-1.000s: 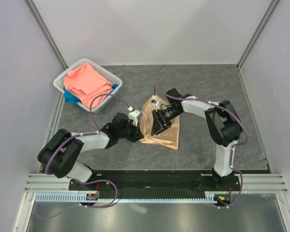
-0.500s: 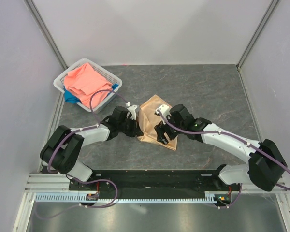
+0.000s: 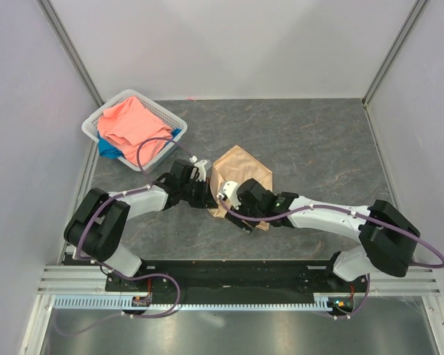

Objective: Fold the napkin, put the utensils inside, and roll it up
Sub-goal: Roll the napkin with the utensil

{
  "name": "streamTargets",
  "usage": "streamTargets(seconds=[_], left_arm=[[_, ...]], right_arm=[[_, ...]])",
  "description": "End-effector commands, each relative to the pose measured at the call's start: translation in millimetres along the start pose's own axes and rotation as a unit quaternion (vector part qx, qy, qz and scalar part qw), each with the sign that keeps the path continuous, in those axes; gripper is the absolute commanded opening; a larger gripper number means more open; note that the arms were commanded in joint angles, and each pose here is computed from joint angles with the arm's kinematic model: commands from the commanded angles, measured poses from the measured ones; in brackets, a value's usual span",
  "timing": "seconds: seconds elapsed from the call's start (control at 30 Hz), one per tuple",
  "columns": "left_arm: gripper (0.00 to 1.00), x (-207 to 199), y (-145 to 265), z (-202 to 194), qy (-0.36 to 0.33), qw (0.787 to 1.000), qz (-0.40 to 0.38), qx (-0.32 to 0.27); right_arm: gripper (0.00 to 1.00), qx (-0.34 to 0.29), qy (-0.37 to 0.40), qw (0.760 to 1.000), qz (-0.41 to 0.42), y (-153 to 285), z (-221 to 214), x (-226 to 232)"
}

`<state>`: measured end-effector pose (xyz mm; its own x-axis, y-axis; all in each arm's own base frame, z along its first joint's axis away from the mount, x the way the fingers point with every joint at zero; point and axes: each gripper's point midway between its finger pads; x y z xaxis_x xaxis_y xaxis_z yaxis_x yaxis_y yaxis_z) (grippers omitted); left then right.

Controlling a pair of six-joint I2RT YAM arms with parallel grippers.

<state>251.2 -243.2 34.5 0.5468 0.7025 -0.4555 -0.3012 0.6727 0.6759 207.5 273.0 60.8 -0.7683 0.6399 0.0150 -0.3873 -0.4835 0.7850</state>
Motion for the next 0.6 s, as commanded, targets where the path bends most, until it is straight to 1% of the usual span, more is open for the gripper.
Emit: streamTargets(seconds=[0.0,0.13,0.17,0.23,0.3,0.33,0.4,0.43,0.5,0.53,0.57], left_arm=[[0.02,-6.4,0.3,12.2,0.014,1.000,-0.017,-0.005],[0.02,-5.7,1.2,14.5,0.015,1.000,-0.017,-0.008],[0.02,-6.0,0.8,14.0,0.015,1.000,-0.017,-0.007],[0.02,-4.4,1.2,13.9,0.017,1.000,-0.016,-0.007],[0.02,-5.0,1.0,14.8,0.017,1.000,-0.017,-0.008],[0.02,-5.7,1.2,15.4,0.016,1.000,-0.019,-0.008],[0.02,-7.0,1.4,15.5,0.014,1.000,-0.024,-0.007],[0.02,-8.6,2.0,15.3,0.013,0.999,-0.028,-0.007],[0.02,-12.0,2.3,15.9,0.011,0.999,-0.039,-0.008],[0.02,-13.2,3.0,17.5,0.010,0.999,-0.041,-0.011],[0.05,-12.9,3.6,18.8,0.009,0.999,-0.040,-0.013]], right_arm=[[0.75,0.027,0.028,0.999,-0.022,-9.6,-10.5,-3.2],[0.69,0.044,0.037,0.998,-0.040,-15.0,-18.8,-5.6],[0.65,0.047,0.038,0.997,-0.046,-15.8,-20.2,-7.1],[0.60,0.052,0.041,0.996,-0.053,-16.3,-22.5,-9.3],[0.53,0.060,0.044,0.996,-0.056,-18.8,-26.9,-10.5],[0.47,0.068,0.045,0.995,-0.057,-19.3,-30.4,-10.8],[0.40,0.085,0.047,0.994,-0.057,-23.8,-37.0,-11.1],[0.35,0.095,0.048,0.993,-0.051,-24.7,-41.2,-9.1],[0.30,0.107,0.049,0.992,-0.039,-28.6,-45.5,-4.9],[0.25,0.118,0.050,0.991,-0.030,-28.7,-49.7,-2.2],[0.23,0.124,0.049,0.991,-0.012,-29.4,-51.9,4.0]])
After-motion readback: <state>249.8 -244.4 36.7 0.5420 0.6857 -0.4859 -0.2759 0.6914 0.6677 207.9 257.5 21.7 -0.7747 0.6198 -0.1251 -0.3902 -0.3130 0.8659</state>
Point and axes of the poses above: each gripper's point midway between its finger pads, its own y axis back along the fingers, its own x axis along the line the jaws close on, z = x × y, and after that the axes turned 11 degrees about -y, right-handed
